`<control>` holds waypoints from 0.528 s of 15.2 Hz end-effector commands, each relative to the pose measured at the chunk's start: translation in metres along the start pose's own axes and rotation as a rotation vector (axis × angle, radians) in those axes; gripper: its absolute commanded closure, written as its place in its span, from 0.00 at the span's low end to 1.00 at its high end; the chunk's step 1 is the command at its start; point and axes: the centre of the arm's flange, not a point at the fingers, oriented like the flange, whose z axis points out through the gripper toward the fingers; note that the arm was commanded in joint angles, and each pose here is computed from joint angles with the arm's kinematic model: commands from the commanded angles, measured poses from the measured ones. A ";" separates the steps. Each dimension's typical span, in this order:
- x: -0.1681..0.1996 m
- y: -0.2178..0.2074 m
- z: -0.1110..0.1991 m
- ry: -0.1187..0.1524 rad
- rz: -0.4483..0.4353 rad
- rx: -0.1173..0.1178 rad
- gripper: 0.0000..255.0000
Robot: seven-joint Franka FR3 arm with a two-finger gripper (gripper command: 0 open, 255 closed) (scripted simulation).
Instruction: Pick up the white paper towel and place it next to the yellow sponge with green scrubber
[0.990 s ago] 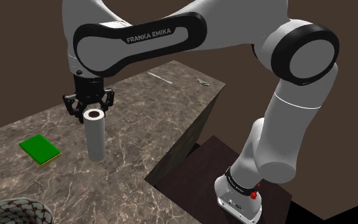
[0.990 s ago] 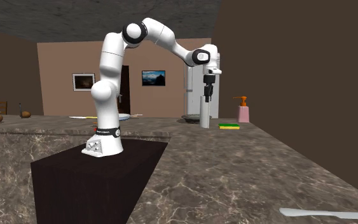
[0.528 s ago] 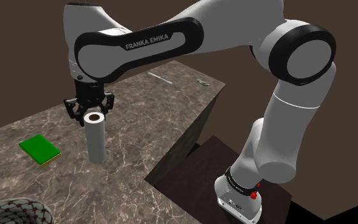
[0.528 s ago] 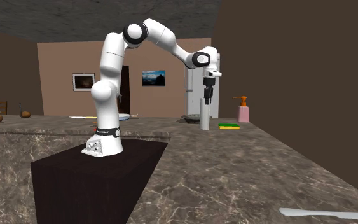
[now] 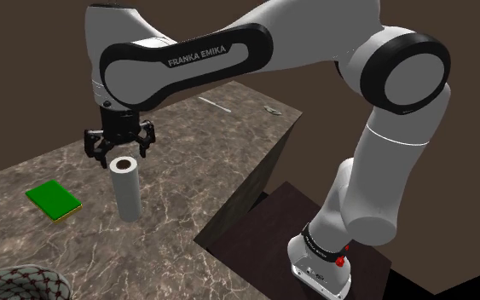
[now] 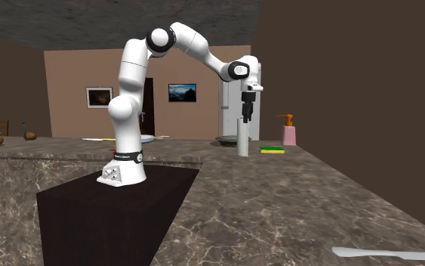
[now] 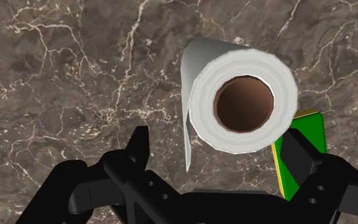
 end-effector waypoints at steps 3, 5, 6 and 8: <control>0.000 0.000 -0.040 0.000 0.000 0.000 0.00; 0.000 0.000 -0.050 0.000 0.000 0.000 0.00; 0.000 0.000 -0.050 0.000 0.000 0.000 0.00; 0.000 0.000 -0.050 0.000 0.000 0.000 0.00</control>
